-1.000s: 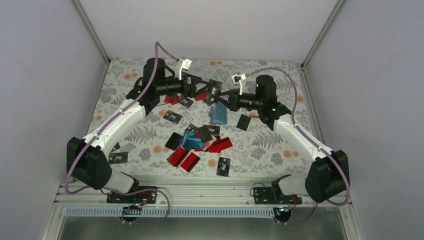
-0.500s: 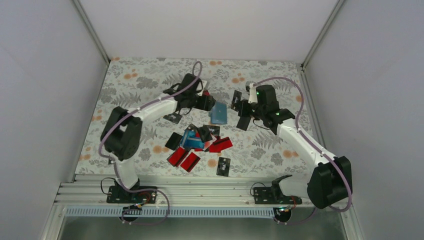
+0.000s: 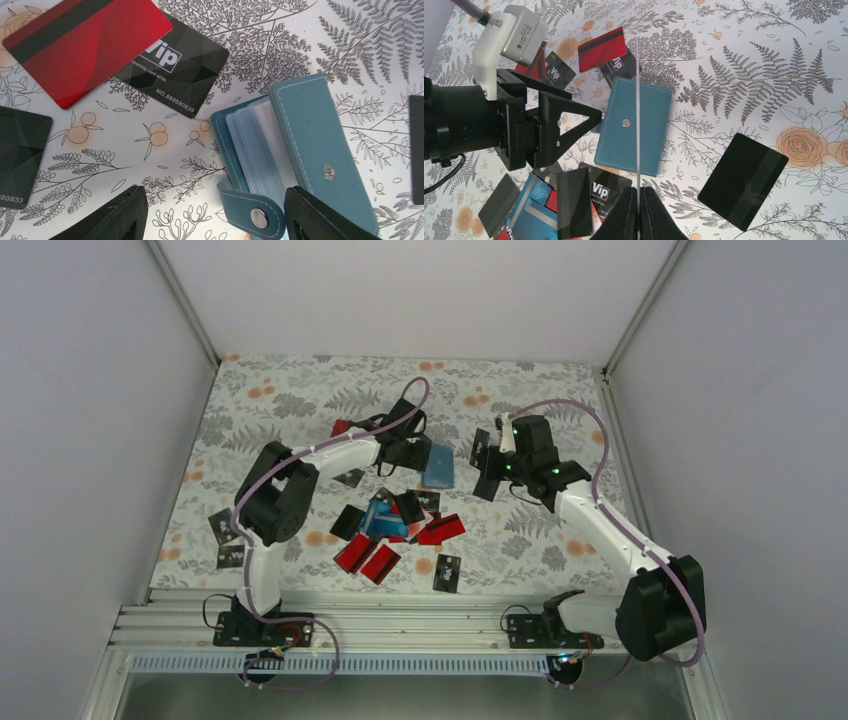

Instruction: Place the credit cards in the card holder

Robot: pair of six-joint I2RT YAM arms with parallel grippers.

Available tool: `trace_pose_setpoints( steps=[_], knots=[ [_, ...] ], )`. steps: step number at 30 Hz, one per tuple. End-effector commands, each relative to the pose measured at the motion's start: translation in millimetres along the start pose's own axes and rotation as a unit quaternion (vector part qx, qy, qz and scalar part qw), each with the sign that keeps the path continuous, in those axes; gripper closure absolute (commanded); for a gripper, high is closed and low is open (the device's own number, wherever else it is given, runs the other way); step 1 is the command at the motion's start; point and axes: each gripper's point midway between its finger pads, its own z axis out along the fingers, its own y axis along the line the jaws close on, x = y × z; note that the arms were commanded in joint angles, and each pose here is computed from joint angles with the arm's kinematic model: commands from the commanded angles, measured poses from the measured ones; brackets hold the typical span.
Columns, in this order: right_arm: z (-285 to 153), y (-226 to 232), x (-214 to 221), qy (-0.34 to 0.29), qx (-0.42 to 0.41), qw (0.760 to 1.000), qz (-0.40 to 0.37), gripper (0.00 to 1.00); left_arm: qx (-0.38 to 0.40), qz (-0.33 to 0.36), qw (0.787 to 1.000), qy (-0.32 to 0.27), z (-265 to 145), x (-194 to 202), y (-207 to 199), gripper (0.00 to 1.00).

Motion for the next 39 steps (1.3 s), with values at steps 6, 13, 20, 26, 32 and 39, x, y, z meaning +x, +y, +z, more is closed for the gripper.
trace_pose_setpoints(
  steps=[6, 13, 20, 26, 32, 39],
  knots=[
    [1.8, -5.3, 2.5, 0.002, 0.008, 1.000, -0.004, 0.96, 0.017, 0.001, 1.000, 0.002, 13.9, -3.2, -12.8, 0.32],
    [0.0, -4.4, 2.8, 0.001, 0.006, 1.000, -0.005, 0.96, 0.017, -0.001, 1.000, 0.002, 16.0, -3.9, -15.4, 0.34],
    [2.1, -3.4, 4.3, 0.004, 0.001, 1.000, -0.005, 0.96, 0.024, 0.007, 1.000, 0.000, 11.4, -0.8, -23.3, 0.23],
    [2.4, -2.8, 4.9, 0.005, -0.001, 1.000, -0.006, 0.96, 0.024, 0.013, 1.000, -0.005, 9.0, -3.1, -27.4, 0.19],
    [3.6, -1.2, 5.8, 0.009, -0.007, 1.000, -0.006, 0.96, -0.003, 0.017, 1.000, -0.002, 18.7, 0.0, -18.3, 0.32],
    [0.2, 12.3, 7.4, 0.023, -0.040, 0.999, -0.011, 0.96, 0.002, 0.019, 0.999, -0.026, 14.0, -5.9, -19.1, 0.80]
  ],
)
